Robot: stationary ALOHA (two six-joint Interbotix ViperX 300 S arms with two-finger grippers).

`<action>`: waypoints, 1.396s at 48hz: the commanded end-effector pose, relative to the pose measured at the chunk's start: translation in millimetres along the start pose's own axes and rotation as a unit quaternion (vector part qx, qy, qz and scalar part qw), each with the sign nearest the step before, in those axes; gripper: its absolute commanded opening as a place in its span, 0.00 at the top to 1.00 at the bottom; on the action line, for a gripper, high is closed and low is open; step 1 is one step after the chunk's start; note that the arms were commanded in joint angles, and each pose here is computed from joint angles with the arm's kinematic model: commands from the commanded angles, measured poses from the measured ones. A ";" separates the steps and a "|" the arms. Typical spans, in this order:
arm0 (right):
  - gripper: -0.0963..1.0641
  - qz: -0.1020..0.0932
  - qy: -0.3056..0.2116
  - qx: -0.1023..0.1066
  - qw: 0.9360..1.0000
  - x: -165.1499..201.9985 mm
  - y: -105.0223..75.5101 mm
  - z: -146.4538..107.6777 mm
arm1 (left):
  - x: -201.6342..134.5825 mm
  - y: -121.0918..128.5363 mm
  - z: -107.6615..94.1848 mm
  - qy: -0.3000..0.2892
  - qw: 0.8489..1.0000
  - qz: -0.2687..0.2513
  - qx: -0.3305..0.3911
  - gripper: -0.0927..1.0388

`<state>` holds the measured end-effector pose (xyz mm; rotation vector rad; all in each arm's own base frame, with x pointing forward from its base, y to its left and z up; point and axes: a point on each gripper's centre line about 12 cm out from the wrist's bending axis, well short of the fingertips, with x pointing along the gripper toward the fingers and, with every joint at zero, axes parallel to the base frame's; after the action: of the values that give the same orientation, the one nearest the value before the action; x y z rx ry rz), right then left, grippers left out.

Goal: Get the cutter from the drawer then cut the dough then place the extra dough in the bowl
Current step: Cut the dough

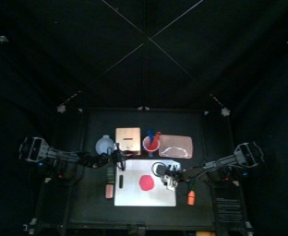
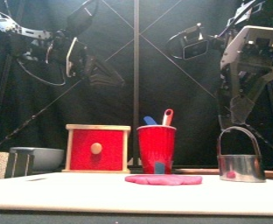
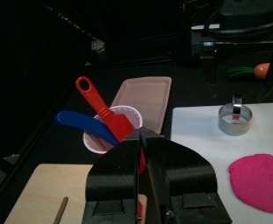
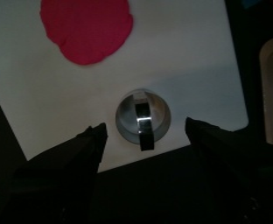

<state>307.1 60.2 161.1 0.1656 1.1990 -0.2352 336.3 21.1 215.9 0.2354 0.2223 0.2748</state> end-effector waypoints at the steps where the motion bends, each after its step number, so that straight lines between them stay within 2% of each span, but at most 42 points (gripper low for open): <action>1: 0.08 0.009 -0.013 0.003 1.000 -6.2 4.2 8.0 | 0.6 1.6 5.7 -0.010 1.000 0.005 -0.002 0.49; 12: 0.23 0.012 -0.012 0.012 1.000 -5.0 6.1 13.4 | 0.4 1.5 2.8 -0.006 1.000 0.006 -0.004 0.49; 29: 0.46 0.011 -0.012 0.013 1.000 -6.9 7.5 17.0 | 4.1 -0.7 -6.9 0.012 1.000 0.007 -0.007 0.49; 40: 0.48 0.022 -0.040 0.011 0.999 -20.4 16.6 39.1 | 2.7 -0.4 -8.3 0.014 1.000 0.007 -0.006 0.49; 45: 0.48 0.024 -0.057 -0.002 0.998 -25.0 23.4 54.5 | -0.1 3.0 -14.8 0.020 1.000 0.014 -0.006 0.49; 52: 0.48 0.027 -0.073 -0.051 0.996 -26.3 35.6 82.0 | -1.8 7.7 -19.6 0.025 0.999 0.022 -0.007 0.49; 61: 0.48 0.010 -0.036 -0.105 0.994 -9.7 43.5 104.0 | -5.0 8.0 -27.1 0.035 0.999 0.023 -0.007 0.49; 67: 0.48 0.015 -0.023 -0.117 0.993 -0.2 45.2 114.4 | -6.7 8.6 -30.2 0.039 0.999 0.025 -0.009 0.49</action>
<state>412.3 78.3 183.8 -0.0502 1.2148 -0.0740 319.1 31.9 182.3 0.2179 0.3239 0.3233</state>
